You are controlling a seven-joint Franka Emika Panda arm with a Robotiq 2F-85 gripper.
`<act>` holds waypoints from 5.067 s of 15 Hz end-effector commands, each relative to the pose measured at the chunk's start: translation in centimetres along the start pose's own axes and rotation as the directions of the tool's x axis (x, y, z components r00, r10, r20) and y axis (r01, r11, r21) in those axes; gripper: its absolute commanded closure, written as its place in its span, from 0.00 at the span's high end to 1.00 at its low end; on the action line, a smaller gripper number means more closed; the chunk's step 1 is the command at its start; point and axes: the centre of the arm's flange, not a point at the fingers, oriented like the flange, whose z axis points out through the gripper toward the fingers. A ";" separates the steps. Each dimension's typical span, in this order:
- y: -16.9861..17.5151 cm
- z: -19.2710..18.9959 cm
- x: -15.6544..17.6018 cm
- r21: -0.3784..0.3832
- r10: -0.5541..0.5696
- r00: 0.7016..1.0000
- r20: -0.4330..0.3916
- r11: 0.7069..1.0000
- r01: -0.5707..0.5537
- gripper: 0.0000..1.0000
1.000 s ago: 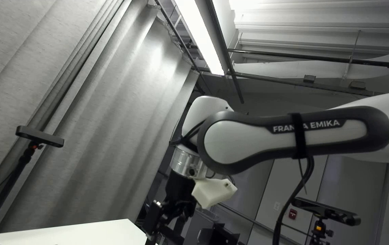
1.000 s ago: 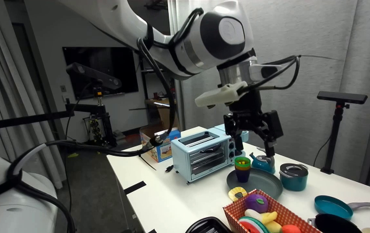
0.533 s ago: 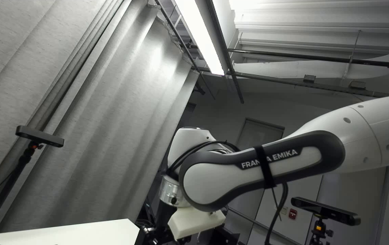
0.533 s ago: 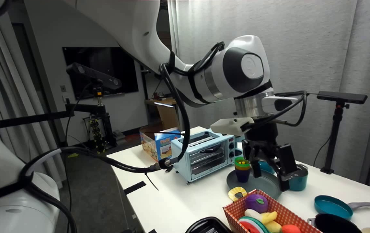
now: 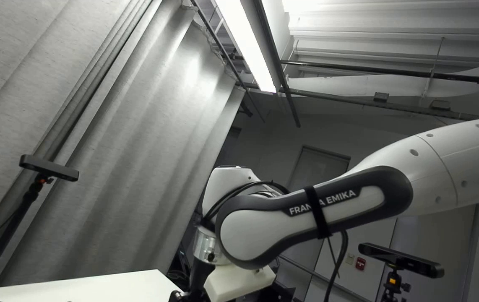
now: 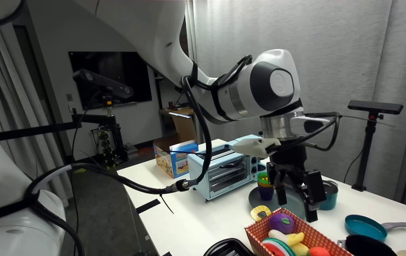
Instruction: Pick up the red and purple plush toys from the basket and place them on the black tray.
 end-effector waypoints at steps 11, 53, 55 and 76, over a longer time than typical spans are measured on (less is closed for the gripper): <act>-1.6 11.0 4.9 0.023 0.122 0.986 0.114 0.992 -0.125 1.00; -2.7 12.7 10.1 0.059 0.388 0.920 0.049 0.919 -0.391 0.06; -2.8 9.6 9.3 0.061 0.339 0.941 -0.008 0.939 -0.338 0.03; -8.0 5.9 -8.0 0.164 -0.247 0.956 0.156 0.961 0.222 0.05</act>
